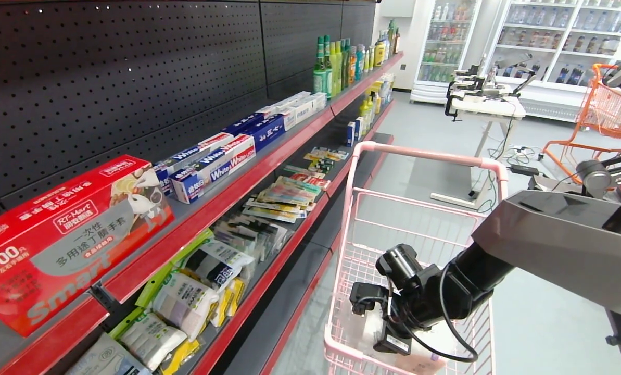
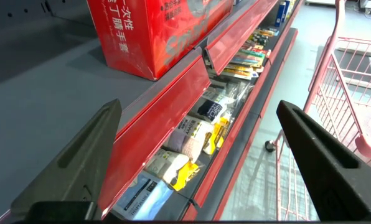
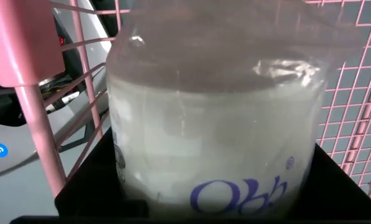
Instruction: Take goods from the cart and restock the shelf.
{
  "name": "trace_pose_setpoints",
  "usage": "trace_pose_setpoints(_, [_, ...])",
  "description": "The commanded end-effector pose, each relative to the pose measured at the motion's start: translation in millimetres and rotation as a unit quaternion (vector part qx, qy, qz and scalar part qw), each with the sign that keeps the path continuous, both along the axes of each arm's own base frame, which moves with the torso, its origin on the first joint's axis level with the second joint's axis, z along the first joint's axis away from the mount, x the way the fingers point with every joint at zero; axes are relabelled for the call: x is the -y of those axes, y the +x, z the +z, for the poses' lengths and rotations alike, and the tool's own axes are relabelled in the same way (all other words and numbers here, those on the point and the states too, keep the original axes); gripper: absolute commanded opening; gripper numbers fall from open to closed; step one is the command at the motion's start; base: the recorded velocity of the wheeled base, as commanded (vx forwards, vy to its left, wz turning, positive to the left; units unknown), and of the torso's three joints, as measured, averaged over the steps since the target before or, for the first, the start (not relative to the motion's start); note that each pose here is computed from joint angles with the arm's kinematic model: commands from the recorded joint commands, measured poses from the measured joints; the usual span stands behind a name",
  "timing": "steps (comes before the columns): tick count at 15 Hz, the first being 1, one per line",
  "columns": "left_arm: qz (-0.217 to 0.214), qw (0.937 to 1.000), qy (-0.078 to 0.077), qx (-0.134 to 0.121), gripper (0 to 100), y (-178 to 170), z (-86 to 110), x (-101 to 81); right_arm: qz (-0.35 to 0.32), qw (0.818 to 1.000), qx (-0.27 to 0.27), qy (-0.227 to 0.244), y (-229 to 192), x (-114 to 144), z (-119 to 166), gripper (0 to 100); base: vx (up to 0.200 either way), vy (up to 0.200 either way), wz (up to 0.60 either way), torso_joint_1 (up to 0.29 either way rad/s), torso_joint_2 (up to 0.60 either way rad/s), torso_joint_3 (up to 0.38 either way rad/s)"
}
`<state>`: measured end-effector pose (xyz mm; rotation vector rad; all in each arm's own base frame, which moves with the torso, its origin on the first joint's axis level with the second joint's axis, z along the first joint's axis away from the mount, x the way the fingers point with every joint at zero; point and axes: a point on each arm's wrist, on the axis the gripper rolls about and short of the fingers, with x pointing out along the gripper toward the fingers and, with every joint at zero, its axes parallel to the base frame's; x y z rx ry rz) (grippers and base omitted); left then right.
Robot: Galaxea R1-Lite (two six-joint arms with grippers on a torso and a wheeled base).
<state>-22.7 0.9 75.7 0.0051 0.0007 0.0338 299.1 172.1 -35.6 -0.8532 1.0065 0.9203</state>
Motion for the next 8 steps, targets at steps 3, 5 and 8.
trace_pose_setpoints(3, [0.000,1.0000,0.000,0.000,100,0.0,0.0,0.0,-0.016,0.999,-0.024,-0.022,-4.1,0.7,3.5,0,0.000,0.000,0.00,0.000,0.00,0.000])
trace_pose_setpoints(5, [0.000,1.0000,0.001,0.000,100,0.0,0.0,0.0,-0.017,0.999,-0.019,-0.034,-5.9,0.1,5.6,0,0.000,0.000,0.00,0.000,0.00,0.000])
trace_pose_setpoints(8, [0.001,1.0000,0.001,0.000,100,0.0,0.0,0.0,-0.017,0.999,-0.018,-0.037,-5.4,-0.6,8.4,0,0.000,0.000,0.00,0.000,0.00,0.000])
